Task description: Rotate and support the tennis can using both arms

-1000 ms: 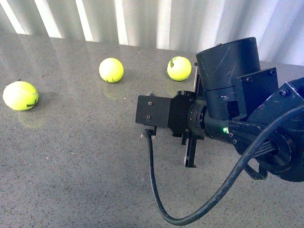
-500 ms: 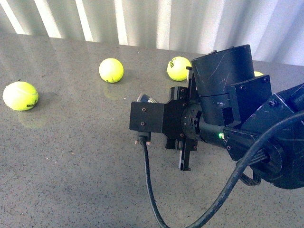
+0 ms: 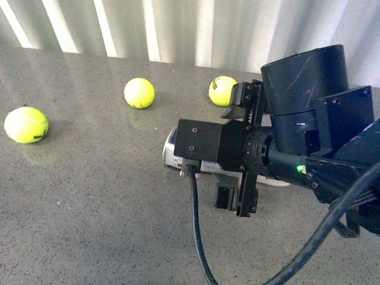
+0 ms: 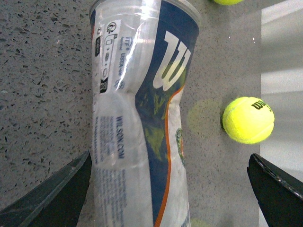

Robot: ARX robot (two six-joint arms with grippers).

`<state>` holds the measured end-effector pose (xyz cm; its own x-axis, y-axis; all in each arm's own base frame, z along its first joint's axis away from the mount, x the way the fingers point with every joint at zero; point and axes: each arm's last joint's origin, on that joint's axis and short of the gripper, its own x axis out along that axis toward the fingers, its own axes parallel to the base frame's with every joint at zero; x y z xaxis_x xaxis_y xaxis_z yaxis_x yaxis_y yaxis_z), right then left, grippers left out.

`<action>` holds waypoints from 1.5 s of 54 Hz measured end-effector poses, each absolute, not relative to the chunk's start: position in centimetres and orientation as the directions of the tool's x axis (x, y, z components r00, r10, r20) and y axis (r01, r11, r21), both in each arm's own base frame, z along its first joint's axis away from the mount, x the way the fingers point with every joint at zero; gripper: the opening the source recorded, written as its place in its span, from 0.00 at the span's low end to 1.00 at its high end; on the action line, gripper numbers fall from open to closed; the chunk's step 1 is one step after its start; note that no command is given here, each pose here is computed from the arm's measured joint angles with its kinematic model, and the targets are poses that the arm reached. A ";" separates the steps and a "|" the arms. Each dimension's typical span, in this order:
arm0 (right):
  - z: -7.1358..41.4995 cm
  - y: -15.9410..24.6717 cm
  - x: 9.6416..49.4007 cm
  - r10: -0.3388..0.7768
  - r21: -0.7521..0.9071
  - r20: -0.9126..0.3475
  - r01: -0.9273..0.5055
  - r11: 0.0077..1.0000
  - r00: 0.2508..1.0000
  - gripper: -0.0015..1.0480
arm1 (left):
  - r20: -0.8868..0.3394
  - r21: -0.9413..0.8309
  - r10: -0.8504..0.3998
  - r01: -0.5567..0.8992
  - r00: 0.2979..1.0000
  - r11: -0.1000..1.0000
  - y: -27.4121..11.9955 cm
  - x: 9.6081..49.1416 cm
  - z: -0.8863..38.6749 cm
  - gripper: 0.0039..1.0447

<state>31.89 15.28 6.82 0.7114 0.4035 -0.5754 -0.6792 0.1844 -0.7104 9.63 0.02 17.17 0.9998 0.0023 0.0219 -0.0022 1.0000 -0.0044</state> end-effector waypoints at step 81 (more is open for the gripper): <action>19.8 2.7 9.9 0.014 -0.104 -0.020 -0.016 0.994 1.000 0.40 | 0.023 -0.004 0.002 -0.002 1.000 1.000 0.0 9.6 17.2 0.94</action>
<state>9.87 2.69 19.85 0.9997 0.0140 -0.0199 -0.0160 0.9944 -0.1041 9.62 0.02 17.18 0.9997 0.0023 0.0235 -0.0022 1.0000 -0.0044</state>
